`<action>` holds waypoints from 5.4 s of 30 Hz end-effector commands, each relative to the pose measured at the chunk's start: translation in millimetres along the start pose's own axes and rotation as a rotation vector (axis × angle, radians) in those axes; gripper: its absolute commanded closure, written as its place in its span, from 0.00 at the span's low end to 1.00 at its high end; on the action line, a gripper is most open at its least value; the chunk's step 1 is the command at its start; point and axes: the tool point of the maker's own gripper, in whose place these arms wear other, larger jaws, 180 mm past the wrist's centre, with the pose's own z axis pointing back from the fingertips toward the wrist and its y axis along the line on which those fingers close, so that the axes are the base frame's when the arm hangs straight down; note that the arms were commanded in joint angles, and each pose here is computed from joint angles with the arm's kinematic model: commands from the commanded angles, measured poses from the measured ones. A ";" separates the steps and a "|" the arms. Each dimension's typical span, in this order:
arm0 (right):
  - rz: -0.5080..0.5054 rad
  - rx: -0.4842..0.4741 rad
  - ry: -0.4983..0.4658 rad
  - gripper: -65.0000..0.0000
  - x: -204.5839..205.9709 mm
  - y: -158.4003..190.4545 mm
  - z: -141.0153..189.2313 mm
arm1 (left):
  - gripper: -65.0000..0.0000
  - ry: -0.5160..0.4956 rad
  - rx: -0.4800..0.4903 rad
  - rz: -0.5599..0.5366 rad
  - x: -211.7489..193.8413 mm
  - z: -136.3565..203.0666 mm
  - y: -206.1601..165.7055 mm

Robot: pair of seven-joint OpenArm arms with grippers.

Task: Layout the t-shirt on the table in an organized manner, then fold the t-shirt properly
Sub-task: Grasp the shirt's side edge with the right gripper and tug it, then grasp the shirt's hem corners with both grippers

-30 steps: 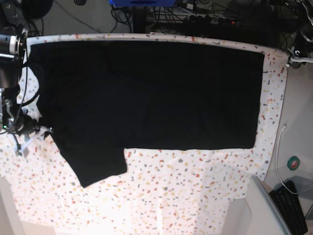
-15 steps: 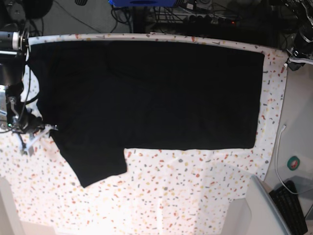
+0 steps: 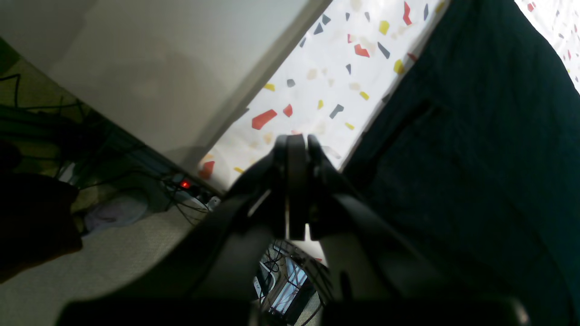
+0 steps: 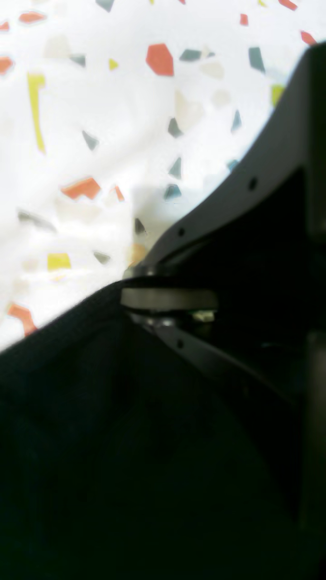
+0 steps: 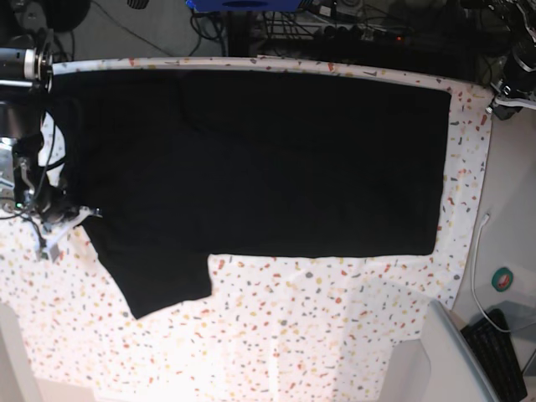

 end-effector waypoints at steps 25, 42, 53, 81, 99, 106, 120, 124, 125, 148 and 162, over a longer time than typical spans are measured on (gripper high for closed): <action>0.013 0.069 -0.001 1.00 -56.7 68.7 83.4 | 1.00 -0.018 0.003 0.002 7.8 -0.7 5.0; -0.227 0.095 -0.007 0.40 12.1 37.6 14.2 | 1.00 -0.018 0.012 0.000 7.1 1.6 9.1; -0.266 0.122 0.028 0.51 -2.6 49.6 -1.2 | 1.00 -0.004 0.018 -0.003 2.0 2.9 12.3; -0.241 0.130 -0.093 1.00 23.3 59.7 12.0 | 1.00 0.003 -0.039 -0.219 33.0 -52.1 -66.2; -0.145 0.106 -0.167 1.00 38.6 62.3 51.2 | 0.16 0.053 -0.196 -0.122 58.8 -169.0 -170.4; -0.145 0.104 -0.163 1.00 36.2 61.2 51.0 | 0.16 0.002 -0.190 -0.117 87.8 -171.2 -169.4; -0.146 0.105 -0.170 1.00 38.6 62.0 51.2 | 0.38 0.087 -0.146 -0.165 47.9 -183.8 -160.9; -0.146 0.105 -0.170 1.00 38.6 62.0 51.2 | 0.85 0.092 -0.146 -0.177 37.4 -181.4 -159.3; -0.146 0.105 -0.170 1.00 38.6 62.0 51.2 | 0.94 0.100 -0.145 -0.183 34.0 -179.9 -158.6; -0.146 0.105 -0.164 1.00 36.7 62.0 50.7 | 1.00 0.210 -0.067 -0.388 8.7 -114.6 -122.5; -0.146 0.106 -0.167 1.00 37.8 62.1 50.9 | 0.29 0.089 -0.028 -0.247 47.9 -111.8 -101.2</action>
